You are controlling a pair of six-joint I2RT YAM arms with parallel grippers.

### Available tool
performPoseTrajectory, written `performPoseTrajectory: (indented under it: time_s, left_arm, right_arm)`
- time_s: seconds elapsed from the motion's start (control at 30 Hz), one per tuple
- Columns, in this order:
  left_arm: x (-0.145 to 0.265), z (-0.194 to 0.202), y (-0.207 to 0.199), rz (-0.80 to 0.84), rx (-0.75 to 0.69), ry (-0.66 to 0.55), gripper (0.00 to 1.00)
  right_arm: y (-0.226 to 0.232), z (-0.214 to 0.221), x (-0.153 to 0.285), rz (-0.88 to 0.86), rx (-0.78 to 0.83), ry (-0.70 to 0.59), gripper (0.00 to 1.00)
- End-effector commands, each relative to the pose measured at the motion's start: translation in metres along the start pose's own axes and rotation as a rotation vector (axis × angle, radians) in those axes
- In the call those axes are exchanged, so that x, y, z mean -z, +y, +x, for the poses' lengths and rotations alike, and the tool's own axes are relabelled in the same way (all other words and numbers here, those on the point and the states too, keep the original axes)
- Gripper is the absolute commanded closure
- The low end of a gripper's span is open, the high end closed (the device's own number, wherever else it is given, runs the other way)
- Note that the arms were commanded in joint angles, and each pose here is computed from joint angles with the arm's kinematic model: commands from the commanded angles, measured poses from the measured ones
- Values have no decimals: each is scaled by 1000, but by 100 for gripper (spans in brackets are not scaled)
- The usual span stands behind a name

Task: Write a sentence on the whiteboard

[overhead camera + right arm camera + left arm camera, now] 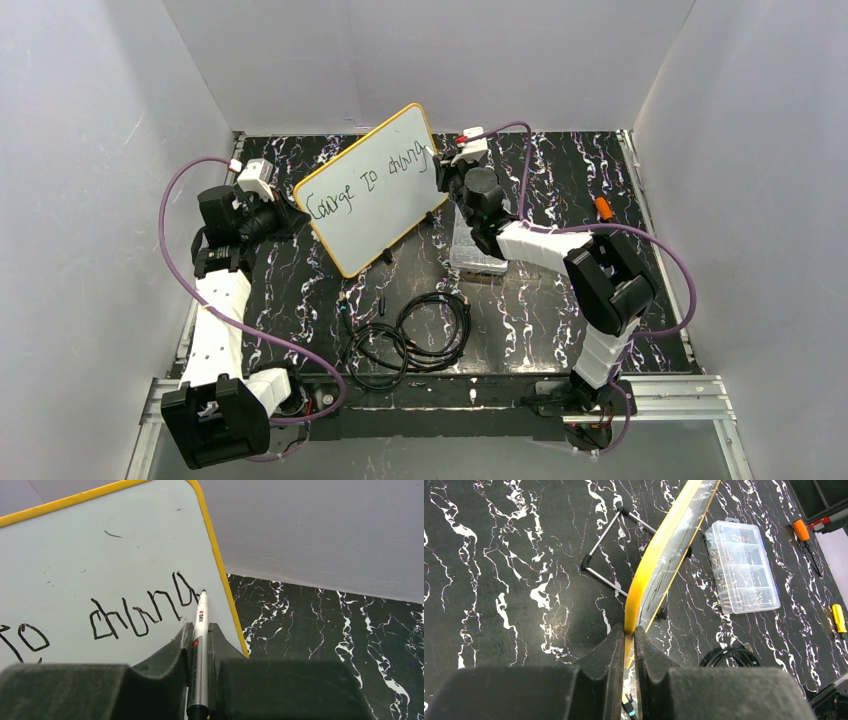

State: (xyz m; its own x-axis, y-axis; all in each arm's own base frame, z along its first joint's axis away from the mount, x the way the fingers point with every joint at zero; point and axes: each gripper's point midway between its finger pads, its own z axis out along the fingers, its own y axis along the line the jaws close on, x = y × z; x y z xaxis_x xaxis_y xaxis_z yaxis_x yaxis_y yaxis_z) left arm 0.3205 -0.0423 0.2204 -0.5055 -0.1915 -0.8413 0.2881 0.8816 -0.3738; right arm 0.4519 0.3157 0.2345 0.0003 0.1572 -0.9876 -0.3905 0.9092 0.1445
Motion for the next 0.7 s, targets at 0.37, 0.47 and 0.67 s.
performPoseTrajectory:
  time_s: [0.37, 0.47, 0.67]
  left_arm:
    - [0, 0, -2, 9, -8, 3, 100]
    - [1, -1, -2, 8, -9, 2, 100]
    - [1, -1, -3, 10, -10, 0, 100]
  right_arm:
    - [0, -38, -17, 12, -3, -117, 99]
    - [1, -42, -16, 9, -1, -125, 99]
    - [6, -48, -12, -25, -5, -140, 99]
